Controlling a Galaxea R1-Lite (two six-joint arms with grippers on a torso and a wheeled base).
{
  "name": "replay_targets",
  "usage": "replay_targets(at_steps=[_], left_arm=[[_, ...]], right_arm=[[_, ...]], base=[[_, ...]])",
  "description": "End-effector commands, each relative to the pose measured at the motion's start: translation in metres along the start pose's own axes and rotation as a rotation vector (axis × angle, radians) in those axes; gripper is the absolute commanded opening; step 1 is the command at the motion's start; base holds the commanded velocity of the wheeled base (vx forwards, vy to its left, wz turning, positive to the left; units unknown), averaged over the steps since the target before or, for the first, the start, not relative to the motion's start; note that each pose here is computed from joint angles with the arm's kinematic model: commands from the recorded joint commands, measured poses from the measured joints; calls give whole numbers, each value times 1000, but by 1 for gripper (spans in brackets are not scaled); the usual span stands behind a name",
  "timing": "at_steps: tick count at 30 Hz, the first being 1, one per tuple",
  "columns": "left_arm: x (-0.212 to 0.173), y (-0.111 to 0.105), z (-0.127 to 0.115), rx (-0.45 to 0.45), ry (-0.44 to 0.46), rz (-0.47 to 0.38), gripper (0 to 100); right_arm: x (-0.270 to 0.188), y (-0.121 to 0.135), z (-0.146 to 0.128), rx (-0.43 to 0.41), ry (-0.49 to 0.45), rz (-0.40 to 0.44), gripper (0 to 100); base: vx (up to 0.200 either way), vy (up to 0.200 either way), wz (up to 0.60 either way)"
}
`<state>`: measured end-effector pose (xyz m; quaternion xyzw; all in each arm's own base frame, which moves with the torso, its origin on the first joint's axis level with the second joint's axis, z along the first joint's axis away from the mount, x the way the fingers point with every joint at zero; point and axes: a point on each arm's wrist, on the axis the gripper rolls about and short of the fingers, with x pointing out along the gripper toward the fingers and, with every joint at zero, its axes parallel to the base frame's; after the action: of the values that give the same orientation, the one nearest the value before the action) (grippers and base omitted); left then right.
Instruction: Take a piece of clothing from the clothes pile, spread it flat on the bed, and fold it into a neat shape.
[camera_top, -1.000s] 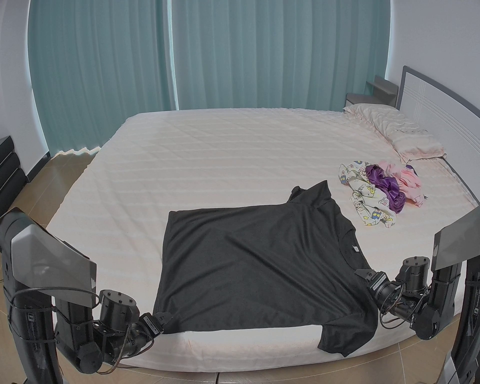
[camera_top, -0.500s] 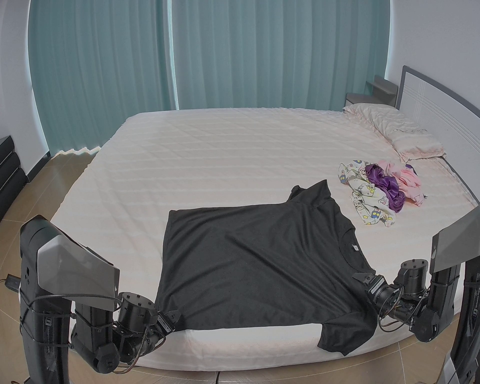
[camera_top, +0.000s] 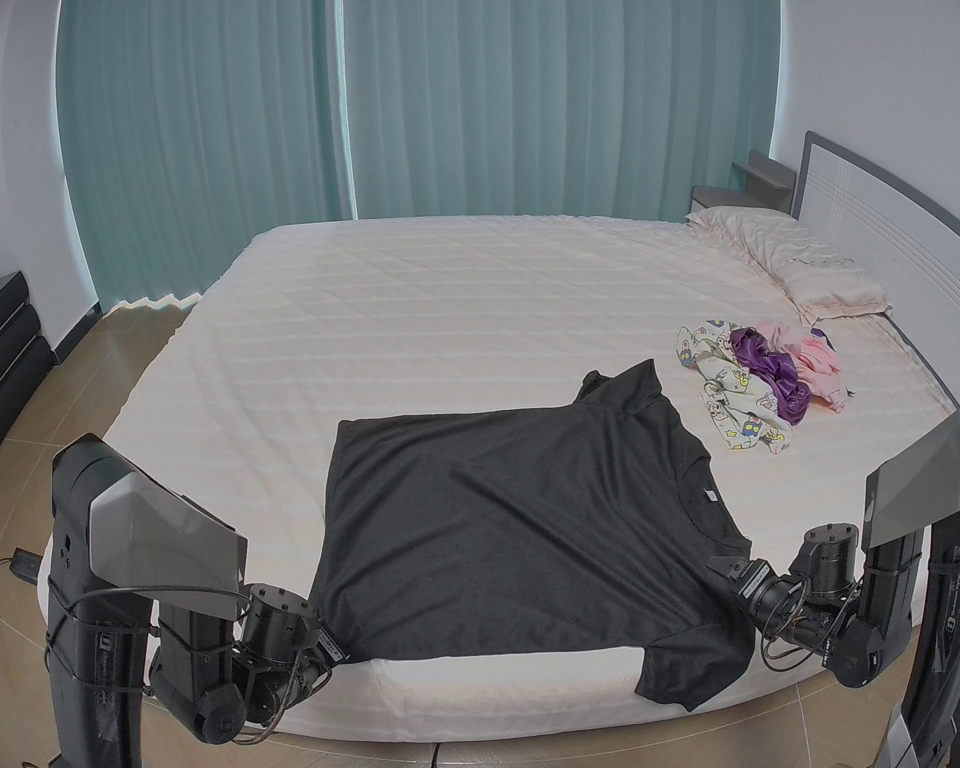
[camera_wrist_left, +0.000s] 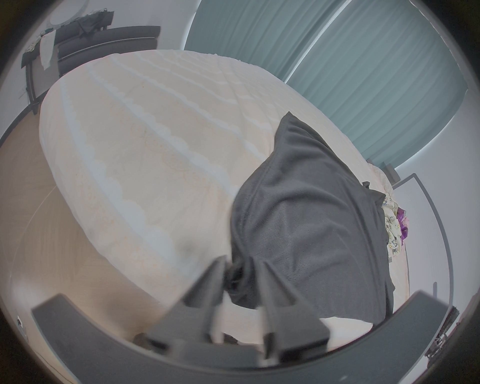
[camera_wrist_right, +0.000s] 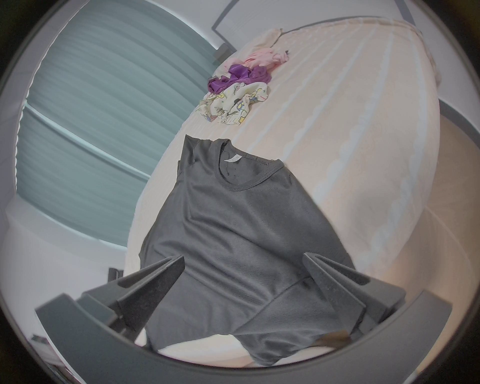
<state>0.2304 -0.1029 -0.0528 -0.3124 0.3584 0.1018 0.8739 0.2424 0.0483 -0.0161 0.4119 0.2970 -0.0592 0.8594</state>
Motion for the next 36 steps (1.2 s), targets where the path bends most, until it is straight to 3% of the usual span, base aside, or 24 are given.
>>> replay_targets(at_steps=[1, 3, 9, 10, 13, 27, 28, 36], left_arm=[[-1, 6, 2, -10, -13, 32, 0], [-6, 7, 11, -34, -45, 32, 0], [-17, 15, 26, -86, -67, 9, 0], [-17, 17, 26, -93, -47, 5, 0], [-16, 20, 30, -111, -39, -1, 0], [-15, 22, 32, -123, -13, -19, 0], [-15, 22, 32, -123, -13, -19, 0], [-14, 21, 33, -125, -16, -20, 0]], right_arm=[[-7, -9, 2, -60, 8, -33, 100], [-11, -16, 3, -108, 33, -44, 100], [-6, -31, 12, -130, 111, -11, 100], [1, -40, 12, -183, 124, -30, 100], [8, -53, 18, -236, 122, -54, 100], [31, -53, 29, -238, 104, 29, 100], [32, -52, 29, -239, 102, 31, 0], [49, -44, 45, -252, 24, 87, 0]], base=[[0, 0, 0], [0, 0, 0], [0, 0, 0], [0, 0, 0], [0, 0, 0], [0, 0, 0], [0, 0, 0], [0, 0, 0]])
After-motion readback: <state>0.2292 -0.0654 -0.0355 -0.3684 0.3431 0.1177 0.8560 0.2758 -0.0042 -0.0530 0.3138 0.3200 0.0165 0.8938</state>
